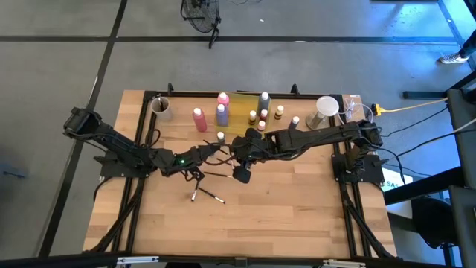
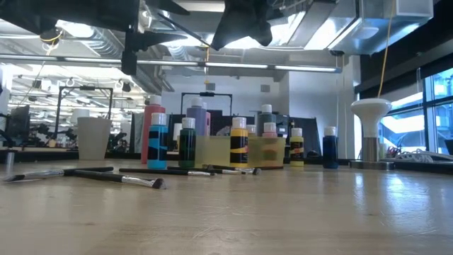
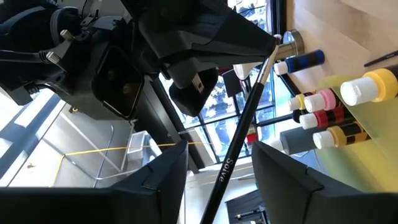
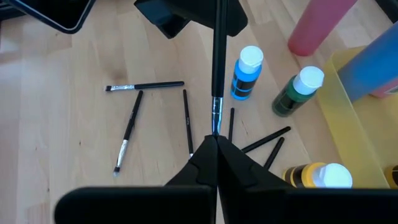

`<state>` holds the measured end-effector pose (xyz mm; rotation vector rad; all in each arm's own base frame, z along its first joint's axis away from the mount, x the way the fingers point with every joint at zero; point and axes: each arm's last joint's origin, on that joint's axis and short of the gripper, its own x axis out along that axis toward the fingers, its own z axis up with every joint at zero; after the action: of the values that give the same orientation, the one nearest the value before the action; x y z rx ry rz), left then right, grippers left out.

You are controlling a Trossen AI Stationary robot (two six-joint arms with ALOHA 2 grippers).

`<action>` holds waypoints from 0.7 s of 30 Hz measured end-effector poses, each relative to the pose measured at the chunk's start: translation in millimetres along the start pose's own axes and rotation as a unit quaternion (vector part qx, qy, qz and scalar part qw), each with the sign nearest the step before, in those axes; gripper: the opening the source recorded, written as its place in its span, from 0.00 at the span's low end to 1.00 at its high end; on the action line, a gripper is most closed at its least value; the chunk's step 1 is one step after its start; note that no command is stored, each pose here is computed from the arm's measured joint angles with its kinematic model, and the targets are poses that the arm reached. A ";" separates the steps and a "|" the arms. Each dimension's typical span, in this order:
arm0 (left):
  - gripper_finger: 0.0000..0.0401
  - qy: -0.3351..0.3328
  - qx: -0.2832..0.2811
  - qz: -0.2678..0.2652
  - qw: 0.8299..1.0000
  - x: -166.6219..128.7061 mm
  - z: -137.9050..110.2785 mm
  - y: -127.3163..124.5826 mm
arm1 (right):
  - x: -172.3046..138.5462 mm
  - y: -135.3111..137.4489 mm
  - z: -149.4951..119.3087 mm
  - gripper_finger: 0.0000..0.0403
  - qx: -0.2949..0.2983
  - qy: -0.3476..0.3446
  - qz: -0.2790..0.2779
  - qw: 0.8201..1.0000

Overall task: Pick & Place Paint Supplies
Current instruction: Put the silver paintbrush into the white cup

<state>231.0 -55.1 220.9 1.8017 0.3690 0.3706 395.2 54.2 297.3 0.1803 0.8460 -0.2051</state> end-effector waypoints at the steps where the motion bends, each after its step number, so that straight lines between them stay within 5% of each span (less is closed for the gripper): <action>1: 0.42 0.000 0.000 0.000 1.000 0.1 -0.1 0.0 | 0.0 0.1 0.0 0.00 0.000 0.000 0.000 1.000; 21: 0.27 0.011 0.000 -0.009 1.000 4.0 -4.4 -2.8 | 0.1 0.7 0.7 0.00 0.003 -0.003 0.006 1.000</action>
<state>232.5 -48.8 219.6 1.7948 0.4004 0.3794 395.9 54.6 297.7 0.1892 0.8390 -0.1969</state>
